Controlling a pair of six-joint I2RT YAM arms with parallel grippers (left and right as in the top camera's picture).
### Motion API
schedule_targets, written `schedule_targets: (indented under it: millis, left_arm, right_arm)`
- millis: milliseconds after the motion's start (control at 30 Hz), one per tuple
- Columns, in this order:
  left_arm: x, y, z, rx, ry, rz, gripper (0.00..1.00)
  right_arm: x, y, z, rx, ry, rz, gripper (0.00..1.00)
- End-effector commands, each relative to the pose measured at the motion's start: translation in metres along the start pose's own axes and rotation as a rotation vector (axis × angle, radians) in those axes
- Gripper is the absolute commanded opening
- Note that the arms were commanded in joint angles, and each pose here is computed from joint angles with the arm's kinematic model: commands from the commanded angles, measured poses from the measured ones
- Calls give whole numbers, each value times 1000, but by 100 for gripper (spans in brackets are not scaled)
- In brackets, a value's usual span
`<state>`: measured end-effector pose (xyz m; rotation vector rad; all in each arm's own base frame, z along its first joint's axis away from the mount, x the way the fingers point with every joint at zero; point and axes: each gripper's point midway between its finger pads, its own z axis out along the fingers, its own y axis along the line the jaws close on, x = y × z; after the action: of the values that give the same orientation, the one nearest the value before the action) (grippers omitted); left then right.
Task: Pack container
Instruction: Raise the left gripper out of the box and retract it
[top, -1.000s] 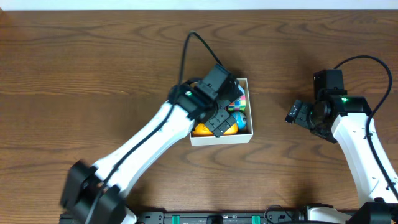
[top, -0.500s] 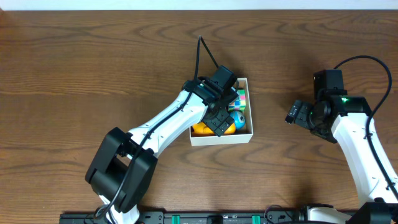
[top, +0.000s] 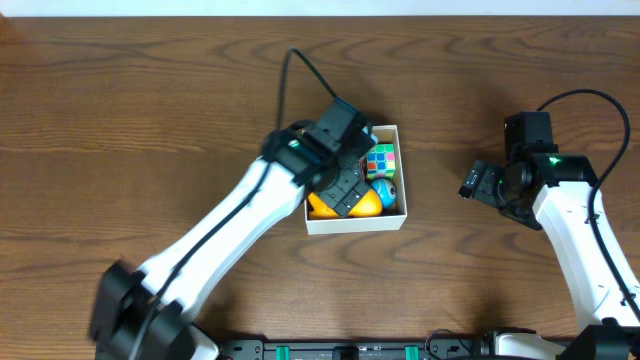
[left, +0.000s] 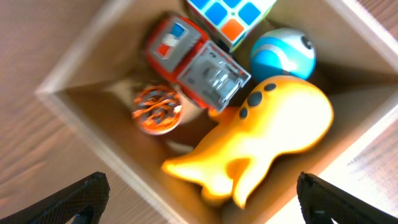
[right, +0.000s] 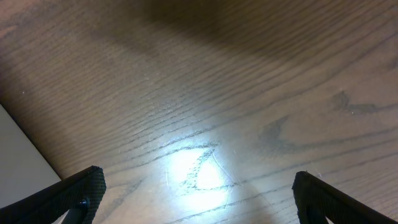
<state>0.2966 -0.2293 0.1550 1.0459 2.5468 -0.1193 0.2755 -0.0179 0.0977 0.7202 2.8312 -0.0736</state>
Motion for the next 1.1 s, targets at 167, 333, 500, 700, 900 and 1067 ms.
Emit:
schedule_targets:
  millis: [167, 333, 500, 700, 900, 1067]
  left_arm:
    - [3, 47, -54, -181, -100, -157, 98]
    - [16, 103, -66, -248, -144, -462, 98]
    - [48, 172, -77, -337, -178, -854, 98]
    - [86, 213, -87, -407, -165, -1046, 98]
    - [96, 212, -86, -411, -117, -1016, 98]
    - [98, 211, -86, -409, -108, -1016, 98]
  right_arm:
    - [-4, 9, -1, -20, -29, -94, 99]
    - [-17, 50, -7, -106, -143, -264, 99]
    - [-31, 114, -26, -231, -330, -505, 99]
    - [-43, 143, -42, -302, -446, -540, 99]
    - [-36, 140, -38, -294, -413, -547, 99]
    - [-31, 137, -36, -283, -390, -553, 99]
